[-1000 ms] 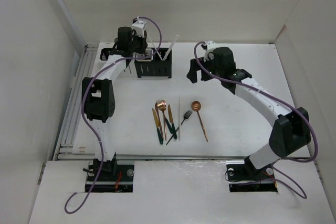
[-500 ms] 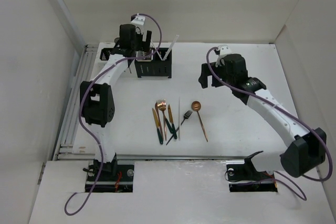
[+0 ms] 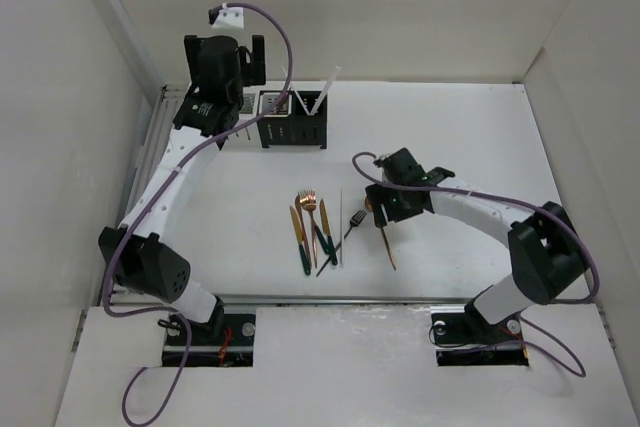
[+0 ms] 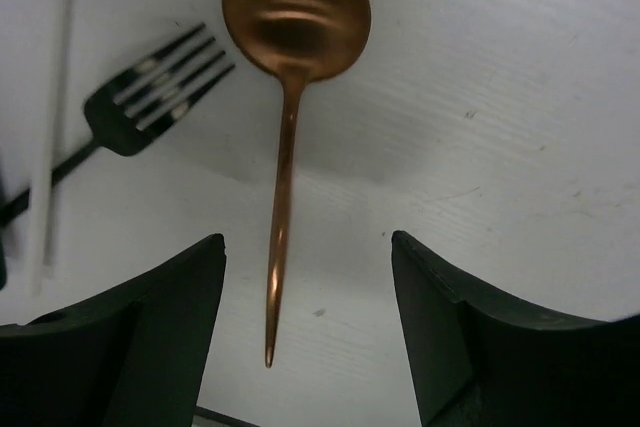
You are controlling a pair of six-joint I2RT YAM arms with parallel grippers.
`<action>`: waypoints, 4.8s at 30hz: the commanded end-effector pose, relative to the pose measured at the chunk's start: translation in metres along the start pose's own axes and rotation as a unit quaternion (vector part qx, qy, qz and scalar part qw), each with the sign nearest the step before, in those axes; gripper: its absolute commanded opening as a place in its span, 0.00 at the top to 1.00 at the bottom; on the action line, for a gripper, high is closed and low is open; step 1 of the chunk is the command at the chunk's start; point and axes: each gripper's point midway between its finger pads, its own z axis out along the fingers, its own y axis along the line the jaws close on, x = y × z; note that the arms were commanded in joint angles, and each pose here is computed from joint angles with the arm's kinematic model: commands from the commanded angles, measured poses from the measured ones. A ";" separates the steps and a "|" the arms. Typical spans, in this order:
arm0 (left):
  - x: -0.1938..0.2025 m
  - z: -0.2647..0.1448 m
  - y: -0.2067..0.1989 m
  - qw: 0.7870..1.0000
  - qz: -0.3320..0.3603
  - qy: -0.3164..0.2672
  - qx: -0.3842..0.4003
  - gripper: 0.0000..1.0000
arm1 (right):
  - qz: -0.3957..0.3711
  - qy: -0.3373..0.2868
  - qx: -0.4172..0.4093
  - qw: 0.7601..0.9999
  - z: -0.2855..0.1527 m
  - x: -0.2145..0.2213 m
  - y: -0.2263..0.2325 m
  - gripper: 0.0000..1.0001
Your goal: Sort the eating utensils into containers
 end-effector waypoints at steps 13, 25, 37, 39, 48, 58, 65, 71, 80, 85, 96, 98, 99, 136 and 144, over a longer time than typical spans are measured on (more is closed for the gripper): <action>0.037 -0.042 -0.007 0.997 -0.024 0.061 0.050 0.00 | 0.022 0.079 0.023 0.996 0.057 0.037 0.004 0.55; 0.052 -0.060 -0.040 0.982 0.035 0.076 0.171 0.11 | 0.085 0.060 0.078 0.992 0.058 0.030 -0.023 1.00; 0.078 -0.150 -0.144 0.849 0.017 0.112 0.515 0.08 | 0.062 -0.317 -0.006 0.946 -0.138 -0.180 0.011 1.00; 0.076 -0.162 -0.158 0.828 0.016 0.105 0.550 0.04 | 0.051 -0.380 -0.053 0.922 -0.172 -0.209 0.040 1.00; 0.037 -0.181 -0.190 0.784 -0.022 0.070 0.617 0.00 | 0.021 -0.467 -0.176 0.866 -0.230 -0.265 0.118 1.00; 0.046 -0.146 -0.191 0.811 -0.031 0.085 0.579 0.14 | 0.030 -0.484 -0.239 0.841 -0.250 -0.266 0.145 1.00; 0.033 -0.127 -0.185 0.823 -0.043 0.068 0.563 0.68 | 0.031 -0.466 -0.258 0.846 -0.237 -0.259 0.153 1.00; 0.031 -0.108 -0.175 0.841 -0.052 0.073 0.534 1.00 | 0.035 -0.455 -0.257 0.852 -0.222 -0.265 0.157 1.00; 0.020 0.005 -0.087 0.951 0.032 -0.004 0.306 1.00 | 0.036 -0.488 -0.209 0.846 -0.232 -0.281 0.134 0.00; -0.007 0.074 -0.003 0.978 0.056 -0.093 0.176 1.00 | 0.022 -0.501 -0.163 0.850 -0.225 -0.292 0.103 0.00; 0.010 0.164 0.085 0.987 0.055 -0.122 0.091 1.00 | 0.014 -0.473 -0.154 0.867 -0.160 -0.343 0.064 0.00; 0.015 0.167 0.081 0.987 0.048 -0.117 0.100 1.00 | 0.012 -0.475 -0.158 0.866 -0.156 -0.353 0.064 0.00; 0.031 0.172 0.081 0.988 0.042 -0.104 0.110 1.00 | 0.011 -0.475 -0.158 0.865 -0.155 -0.355 0.064 0.00; 0.022 0.114 0.117 0.999 0.008 -0.047 -0.015 0.14 | 0.005 -0.325 -0.103 0.940 -0.089 -0.299 0.033 0.21; 0.060 0.042 -0.016 0.981 0.085 0.032 0.170 0.21 | 0.029 -0.337 -0.151 0.929 -0.074 -0.308 0.060 0.18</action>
